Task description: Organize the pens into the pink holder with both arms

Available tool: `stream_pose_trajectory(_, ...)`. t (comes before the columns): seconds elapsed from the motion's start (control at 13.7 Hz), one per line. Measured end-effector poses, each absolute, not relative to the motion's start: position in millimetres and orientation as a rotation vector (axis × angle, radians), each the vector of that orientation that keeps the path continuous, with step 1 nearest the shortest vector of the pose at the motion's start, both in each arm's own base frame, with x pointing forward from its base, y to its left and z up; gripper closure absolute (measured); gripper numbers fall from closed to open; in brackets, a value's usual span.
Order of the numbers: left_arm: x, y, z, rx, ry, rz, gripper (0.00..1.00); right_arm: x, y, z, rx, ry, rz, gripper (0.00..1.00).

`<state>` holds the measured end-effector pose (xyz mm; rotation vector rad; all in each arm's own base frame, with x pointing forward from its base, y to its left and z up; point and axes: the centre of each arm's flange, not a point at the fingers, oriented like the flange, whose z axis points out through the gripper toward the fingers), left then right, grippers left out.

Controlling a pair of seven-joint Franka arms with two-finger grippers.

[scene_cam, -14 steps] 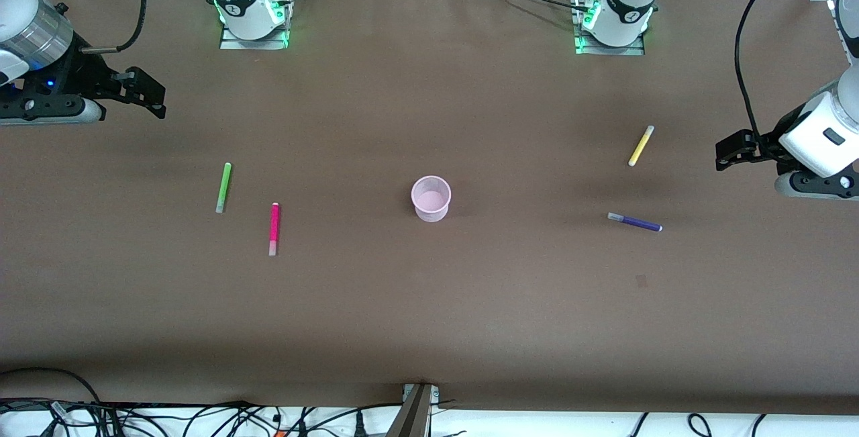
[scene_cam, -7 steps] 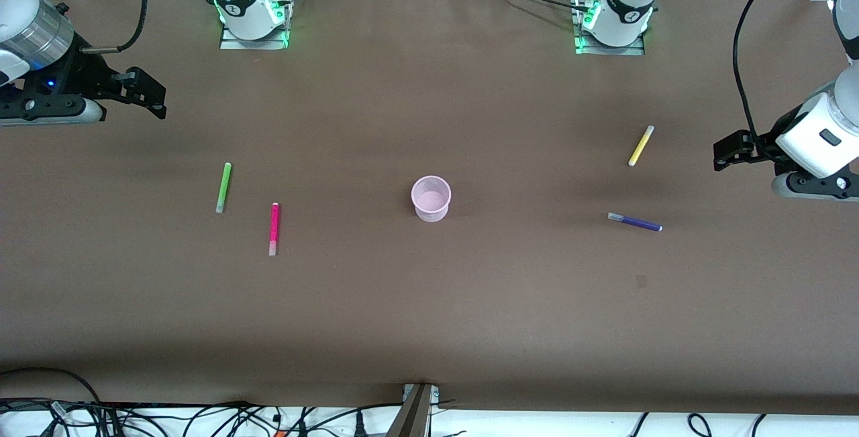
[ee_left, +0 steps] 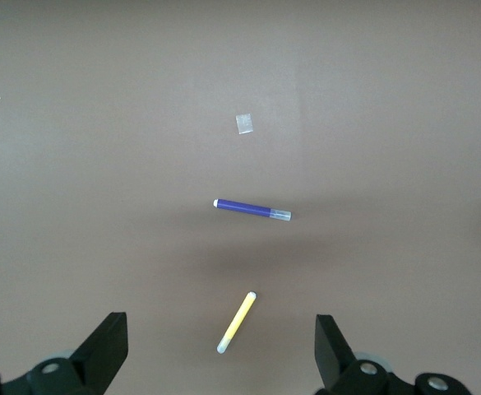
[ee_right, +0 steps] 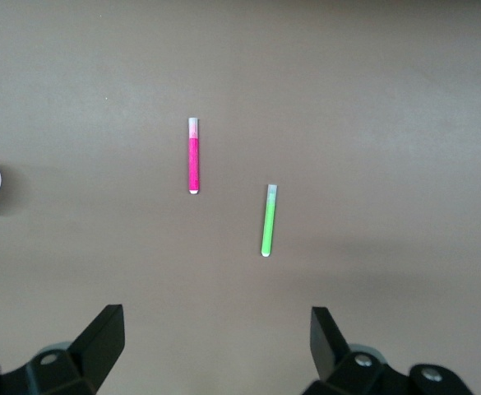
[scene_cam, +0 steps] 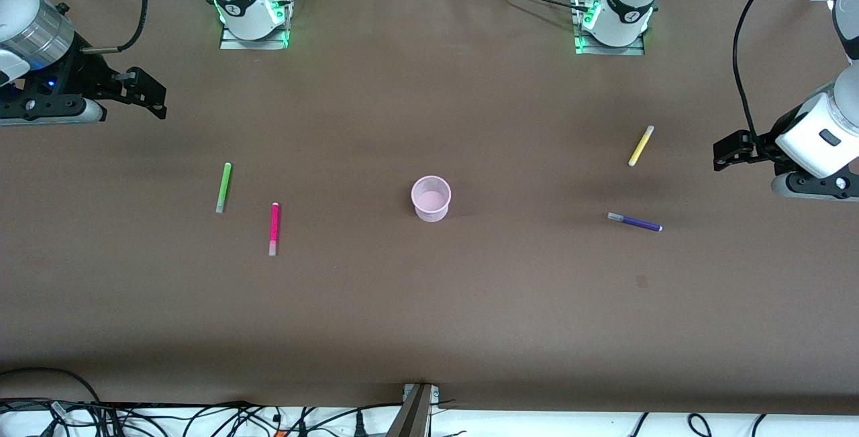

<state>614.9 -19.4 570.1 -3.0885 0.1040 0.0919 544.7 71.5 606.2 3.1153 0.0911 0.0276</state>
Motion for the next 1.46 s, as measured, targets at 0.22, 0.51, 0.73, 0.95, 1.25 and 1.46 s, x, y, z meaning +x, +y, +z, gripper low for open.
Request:
stream_pose_trajectory(0.22, 615.7, -19.5, 567.0, -3.089, 0.105, 0.100, 0.00, 544.7, 71.8, 606.2, 3.115, 0.092, 0.028, 0.00)
stream_pose_trajectory(0.51, 617.4, -18.6, 562.6, -3.089, 0.103, 0.111, 0.00, 544.7, 72.4, 606.2, 3.115, 0.093, 0.028, 0.00)
stream_pose_trajectory(0.73, 617.8, -15.3, 561.8, -3.090, 0.095, 0.114, 0.00, 544.7, 72.4, 606.2, 3.115, 0.093, 0.029, 0.00)
stream_pose_trajectory(0.95, 620.0, -14.9, 555.7, -3.090, 0.095, 0.129, 0.00, 544.7, 72.4, 606.2, 3.115, 0.093, 0.029, 0.00)
stream_pose_trajectory(1.25, 622.4, -12.5, 549.0, -3.091, 0.089, 0.146, 0.00, 544.7, 72.5, 606.2, 3.115, 0.093, 0.029, 0.00)
stream_pose_trajectory(1.46, 622.6, -12.0, 548.4, -3.091, 0.088, 0.147, 0.00, 544.7, 72.5, 606.2, 3.115, 0.093, 0.029, 0.00)
